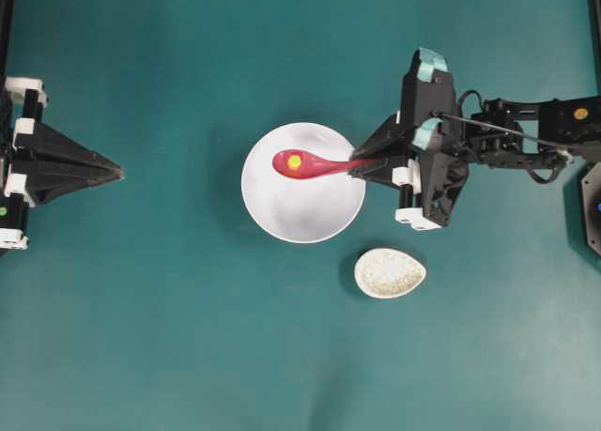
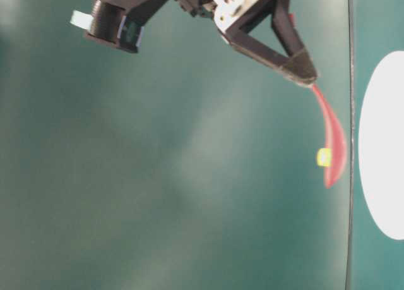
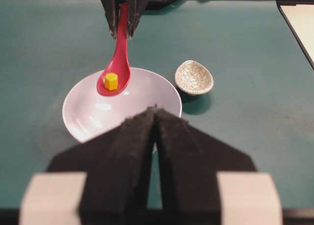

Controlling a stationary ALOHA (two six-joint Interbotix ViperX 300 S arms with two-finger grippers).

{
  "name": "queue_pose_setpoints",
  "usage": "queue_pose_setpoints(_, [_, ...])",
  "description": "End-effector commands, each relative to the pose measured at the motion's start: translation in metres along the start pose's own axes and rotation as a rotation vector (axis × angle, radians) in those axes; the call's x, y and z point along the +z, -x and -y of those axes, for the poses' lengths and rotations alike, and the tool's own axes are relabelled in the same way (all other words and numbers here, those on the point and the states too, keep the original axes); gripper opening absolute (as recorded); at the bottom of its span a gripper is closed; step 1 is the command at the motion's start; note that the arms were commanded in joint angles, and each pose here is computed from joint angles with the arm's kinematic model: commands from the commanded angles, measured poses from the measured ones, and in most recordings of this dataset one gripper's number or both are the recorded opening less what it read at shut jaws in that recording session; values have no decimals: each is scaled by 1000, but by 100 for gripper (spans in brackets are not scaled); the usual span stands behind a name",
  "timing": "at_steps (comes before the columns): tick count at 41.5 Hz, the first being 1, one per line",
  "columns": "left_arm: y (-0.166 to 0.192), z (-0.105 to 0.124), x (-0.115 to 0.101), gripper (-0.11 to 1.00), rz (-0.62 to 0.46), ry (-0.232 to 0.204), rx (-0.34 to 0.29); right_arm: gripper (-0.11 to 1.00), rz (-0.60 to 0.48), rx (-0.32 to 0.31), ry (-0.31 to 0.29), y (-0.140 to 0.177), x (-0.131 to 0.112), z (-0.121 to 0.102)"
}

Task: Scoop the yellow hexagonal prism block from the bowl with a spoon using the right arm.
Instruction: 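Lift the spoon with the yellow block up and right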

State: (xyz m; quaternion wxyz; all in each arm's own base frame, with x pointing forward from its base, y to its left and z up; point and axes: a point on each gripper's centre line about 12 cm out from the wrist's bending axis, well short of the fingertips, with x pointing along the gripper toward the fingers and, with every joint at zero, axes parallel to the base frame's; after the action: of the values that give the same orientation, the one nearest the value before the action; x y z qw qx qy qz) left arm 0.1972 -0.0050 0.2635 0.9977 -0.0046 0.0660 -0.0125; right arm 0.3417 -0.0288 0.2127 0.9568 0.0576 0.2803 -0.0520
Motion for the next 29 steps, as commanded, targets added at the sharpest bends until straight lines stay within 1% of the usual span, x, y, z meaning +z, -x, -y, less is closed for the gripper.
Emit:
queue_pose_setpoints(1, [-2, 0, 11, 0, 28, -2, -1, 24, 52, 8, 24, 13, 19, -3])
queue_pose_setpoints(5, [-1, 0, 11, 0, 28, -2, 0, 24, 53, 12, 52, 22, 29, -4])
queue_pose_setpoints(16, [-2, 0, 11, 0, 26, -2, -2, 24, 87, 18, 98, 53, 62, -7])
queue_pose_setpoints(20, [-2, 0, 11, 0, 26, -2, 0, 24, 95, 14, 115, 62, 71, -8])
queue_pose_setpoints(24, [-2, 0, 11, 0, 26, -2, 0, 24, 90, 8, 139, 67, 74, -7])
queue_pose_setpoints(29, [-2, 0, 11, 0, 26, -2, 0, 24, 80, 6, 147, 69, 75, -7])
